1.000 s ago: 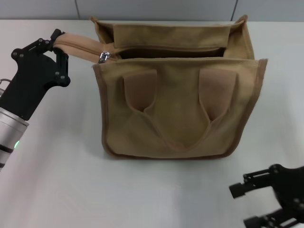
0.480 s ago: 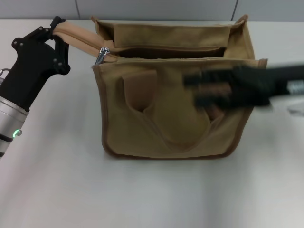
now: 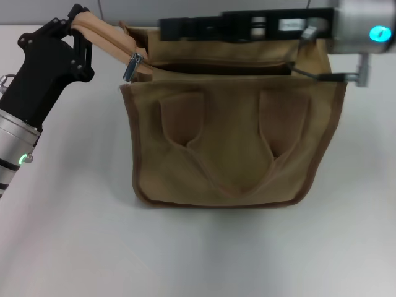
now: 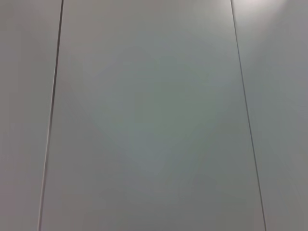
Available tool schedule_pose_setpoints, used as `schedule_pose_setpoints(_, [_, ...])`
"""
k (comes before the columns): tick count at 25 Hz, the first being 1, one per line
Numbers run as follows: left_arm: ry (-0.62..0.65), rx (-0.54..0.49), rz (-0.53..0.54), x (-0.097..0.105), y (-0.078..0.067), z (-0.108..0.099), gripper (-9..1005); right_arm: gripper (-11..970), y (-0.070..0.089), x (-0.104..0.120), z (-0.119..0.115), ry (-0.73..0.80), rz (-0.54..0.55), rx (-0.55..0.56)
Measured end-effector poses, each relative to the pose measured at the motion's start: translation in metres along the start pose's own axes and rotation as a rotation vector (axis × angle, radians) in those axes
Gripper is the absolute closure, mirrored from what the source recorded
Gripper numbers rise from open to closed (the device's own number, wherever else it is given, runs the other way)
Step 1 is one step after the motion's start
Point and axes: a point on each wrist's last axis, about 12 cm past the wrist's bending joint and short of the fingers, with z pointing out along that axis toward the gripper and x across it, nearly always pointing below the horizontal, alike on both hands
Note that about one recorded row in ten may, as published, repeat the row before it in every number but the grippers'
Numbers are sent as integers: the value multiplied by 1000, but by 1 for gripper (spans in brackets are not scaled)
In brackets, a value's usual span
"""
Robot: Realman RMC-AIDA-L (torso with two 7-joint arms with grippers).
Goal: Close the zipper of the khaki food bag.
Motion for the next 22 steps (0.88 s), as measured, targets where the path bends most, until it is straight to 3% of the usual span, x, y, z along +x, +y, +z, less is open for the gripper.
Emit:
schedule_pose_setpoints(2, [-6,-2,1,-1,1,2,938,143,-3,-6,15,51,60,39])
schedule_pose_setpoints(7, [-12,-17,2,-1,2,5,937,144,-6,-8,24,92,168,90])
schedule_pose_setpoints(22, [-19,-12,-6,-2,0,2,935,147,-13,-4,45,144,256,159])
